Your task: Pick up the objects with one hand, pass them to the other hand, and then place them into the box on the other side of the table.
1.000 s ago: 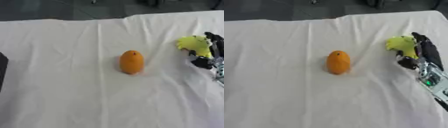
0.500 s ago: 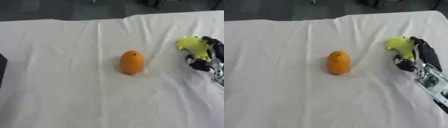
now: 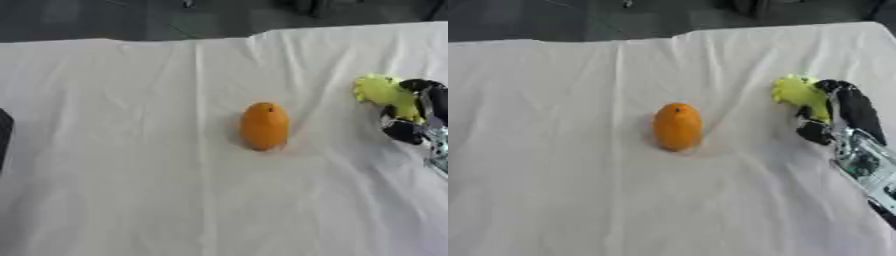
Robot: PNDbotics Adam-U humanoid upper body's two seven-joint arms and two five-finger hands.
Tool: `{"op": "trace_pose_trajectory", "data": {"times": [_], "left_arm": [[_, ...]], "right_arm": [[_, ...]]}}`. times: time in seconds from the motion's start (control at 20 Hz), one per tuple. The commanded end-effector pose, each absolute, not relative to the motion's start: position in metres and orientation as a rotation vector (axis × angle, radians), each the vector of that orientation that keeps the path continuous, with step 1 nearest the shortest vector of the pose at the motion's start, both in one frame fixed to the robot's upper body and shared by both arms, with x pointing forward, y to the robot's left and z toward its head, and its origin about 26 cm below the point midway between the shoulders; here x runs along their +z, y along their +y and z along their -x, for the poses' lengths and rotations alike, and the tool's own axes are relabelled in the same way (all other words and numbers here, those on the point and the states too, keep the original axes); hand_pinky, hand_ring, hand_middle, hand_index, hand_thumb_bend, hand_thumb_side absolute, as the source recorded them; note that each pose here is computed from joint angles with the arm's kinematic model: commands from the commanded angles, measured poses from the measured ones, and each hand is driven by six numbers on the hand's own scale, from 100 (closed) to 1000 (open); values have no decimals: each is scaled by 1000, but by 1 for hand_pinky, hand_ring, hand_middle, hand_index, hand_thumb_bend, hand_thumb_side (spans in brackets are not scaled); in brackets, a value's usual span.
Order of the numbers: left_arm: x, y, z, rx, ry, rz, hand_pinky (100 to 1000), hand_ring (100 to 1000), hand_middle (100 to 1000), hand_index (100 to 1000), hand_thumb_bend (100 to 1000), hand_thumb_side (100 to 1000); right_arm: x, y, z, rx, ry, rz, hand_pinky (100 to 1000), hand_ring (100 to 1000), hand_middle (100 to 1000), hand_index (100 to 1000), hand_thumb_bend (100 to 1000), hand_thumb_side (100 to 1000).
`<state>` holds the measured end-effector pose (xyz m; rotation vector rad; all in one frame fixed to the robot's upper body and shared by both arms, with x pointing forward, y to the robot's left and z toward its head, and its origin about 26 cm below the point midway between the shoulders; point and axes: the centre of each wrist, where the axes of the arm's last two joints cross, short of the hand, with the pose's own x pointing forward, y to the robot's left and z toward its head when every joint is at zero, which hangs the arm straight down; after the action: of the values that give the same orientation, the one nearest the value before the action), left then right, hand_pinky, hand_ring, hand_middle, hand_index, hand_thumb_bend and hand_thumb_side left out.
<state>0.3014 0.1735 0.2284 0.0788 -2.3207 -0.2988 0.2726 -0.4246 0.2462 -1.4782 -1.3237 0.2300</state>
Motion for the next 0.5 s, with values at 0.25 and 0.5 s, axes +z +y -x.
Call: {"op": "trace_pose_trajectory", "data": {"times": [0.25, 0.5], "left_arm": [[234, 173, -298, -304, -2347, -70, 749, 681, 541, 693, 100, 560], [234, 173, -298, -307, -2349, -66, 749, 680, 540, 690, 100, 560]], "right_arm": [[244, -420, -271, -17, -1131, 1796, 698, 819, 634, 838, 306, 100], [238, -427, -272, 2, -1091, 1814, 737, 865, 778, 919, 405, 100]]}}
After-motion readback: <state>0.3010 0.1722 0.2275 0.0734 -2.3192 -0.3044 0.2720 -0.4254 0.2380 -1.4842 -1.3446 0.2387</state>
